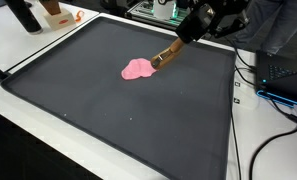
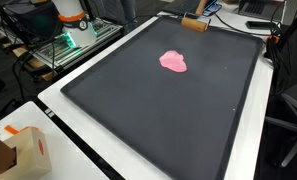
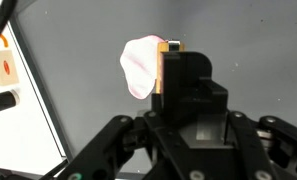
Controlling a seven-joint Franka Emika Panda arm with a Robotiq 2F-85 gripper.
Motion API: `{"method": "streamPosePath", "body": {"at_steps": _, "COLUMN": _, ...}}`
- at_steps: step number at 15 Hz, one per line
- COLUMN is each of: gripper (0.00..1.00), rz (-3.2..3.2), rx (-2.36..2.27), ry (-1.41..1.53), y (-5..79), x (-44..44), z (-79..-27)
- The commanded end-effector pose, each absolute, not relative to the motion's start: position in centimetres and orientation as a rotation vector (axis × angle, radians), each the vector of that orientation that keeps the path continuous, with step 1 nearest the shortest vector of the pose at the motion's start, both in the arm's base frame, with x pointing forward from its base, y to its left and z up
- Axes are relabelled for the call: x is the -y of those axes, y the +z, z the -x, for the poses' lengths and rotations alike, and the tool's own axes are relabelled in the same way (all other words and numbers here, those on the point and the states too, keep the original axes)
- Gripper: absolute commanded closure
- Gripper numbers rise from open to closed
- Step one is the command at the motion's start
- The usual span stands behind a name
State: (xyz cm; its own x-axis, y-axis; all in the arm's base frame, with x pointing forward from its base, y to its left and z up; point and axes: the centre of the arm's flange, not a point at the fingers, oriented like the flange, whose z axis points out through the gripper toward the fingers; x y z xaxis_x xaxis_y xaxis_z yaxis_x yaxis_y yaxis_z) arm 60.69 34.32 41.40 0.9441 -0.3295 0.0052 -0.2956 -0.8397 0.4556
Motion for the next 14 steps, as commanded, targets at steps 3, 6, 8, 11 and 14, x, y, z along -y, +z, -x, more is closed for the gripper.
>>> {"method": "streamPosePath", "body": {"at_steps": 3, "gripper": 0.77, "rz": -2.582, "rx": 0.591, "ry": -0.153, "y": 40.2, "x": -35.1, "z": -63.4}}
{"method": "streamPosePath", "body": {"at_steps": 6, "gripper": 0.77, "rz": -2.588, "rx": 0.640, "ry": -0.209, "y": 39.4, "x": -34.5, "z": -64.1}}
{"method": "streamPosePath", "body": {"at_steps": 8, "gripper": 0.77, "rz": -2.587, "rx": 0.674, "ry": -0.239, "y": 38.9, "x": -34.0, "z": -64.5}}
{"method": "streamPosePath", "body": {"at_steps": 11, "gripper": 0.77, "rz": -2.572, "rx": 0.718, "ry": -0.270, "y": 38.1, "x": -33.3, "z": -65.1}}
{"method": "streamPosePath", "body": {"at_steps": 14, "gripper": 0.77, "rz": -2.565, "rx": 0.763, "ry": -0.324, "y": 37.4, "x": -32.3, "z": -65.6}}
